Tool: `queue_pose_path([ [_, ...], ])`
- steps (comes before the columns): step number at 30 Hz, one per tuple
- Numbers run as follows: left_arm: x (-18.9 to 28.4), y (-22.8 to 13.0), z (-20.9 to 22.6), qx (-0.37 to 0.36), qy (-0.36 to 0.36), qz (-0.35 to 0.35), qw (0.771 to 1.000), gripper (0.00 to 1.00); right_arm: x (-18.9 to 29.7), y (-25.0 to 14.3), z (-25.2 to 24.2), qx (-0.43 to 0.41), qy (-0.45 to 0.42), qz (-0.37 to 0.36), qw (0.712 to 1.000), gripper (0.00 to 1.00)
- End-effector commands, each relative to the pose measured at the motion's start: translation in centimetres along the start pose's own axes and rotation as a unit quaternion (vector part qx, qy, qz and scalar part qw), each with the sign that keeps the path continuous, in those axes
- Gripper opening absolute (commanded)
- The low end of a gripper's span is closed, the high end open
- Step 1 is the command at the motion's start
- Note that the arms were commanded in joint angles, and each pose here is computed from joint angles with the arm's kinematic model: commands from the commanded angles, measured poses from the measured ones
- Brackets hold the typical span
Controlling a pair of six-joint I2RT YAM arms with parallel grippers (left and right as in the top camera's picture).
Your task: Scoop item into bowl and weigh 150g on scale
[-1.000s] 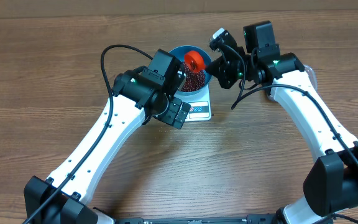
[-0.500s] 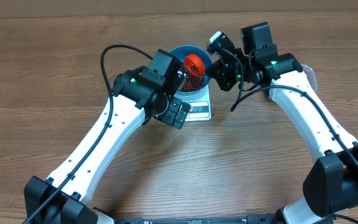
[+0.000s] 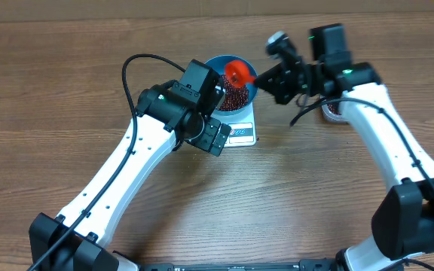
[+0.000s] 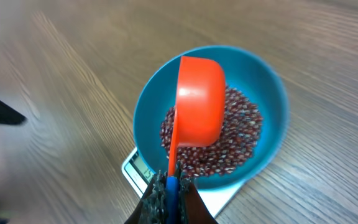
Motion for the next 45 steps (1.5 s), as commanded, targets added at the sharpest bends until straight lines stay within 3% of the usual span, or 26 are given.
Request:
queue_pose_path([
  [1,0.6,0.2,-0.1,-0.009,-0.001,-0.009,1.000,1.00,5.0,2.8,0.1,-0.018,0.062,-0.096,0.993,0.04],
  [6,0.6,0.2,-0.1,-0.009,-0.001,-0.009,1.000,1.00,10.0,2.5,-1.9,-0.059,0.110,-0.170,0.977,0.04],
  [11,0.6,0.2,-0.1,-0.009,-0.001,-0.009,1.000,1.00,14.7,-0.3,-6.5,-0.144,0.046,-0.190,0.970,0.04],
  [18,0.6,0.2,-0.1,-0.009,-0.001,-0.009,1.000,1.00,18.5,-7.5,-11.3,-0.275,-0.110,-0.115,0.948,0.04],
  [23,0.6,0.2,-0.1,-0.009,-0.001,-0.009,1.000,1.00,19.9,-11.2,-12.8,-0.323,-0.196,-0.048,0.925,0.04],
  [31,0.6,0.2,-0.1,-0.009,-0.001,-0.009,1.000,1.00,20.4,-13.1,-13.1,-0.323,-0.314,0.058,0.891,0.03],
  [45,0.6,0.2,-0.1,-0.009,-0.001,-0.009,1.000,0.99,17.8,-11.5,-12.1,-0.205,-0.437,0.206,0.851,0.04],
])
Point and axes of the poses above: each gripper's point midway between its finger pads, its own x axis back along the fingers, its own z axis along the line the jaws close on, y = z × x, the point moved 3 cm from there along x, back along the fingers, and after that the axes turned 10 degrees about x, right-handed, at the moved point
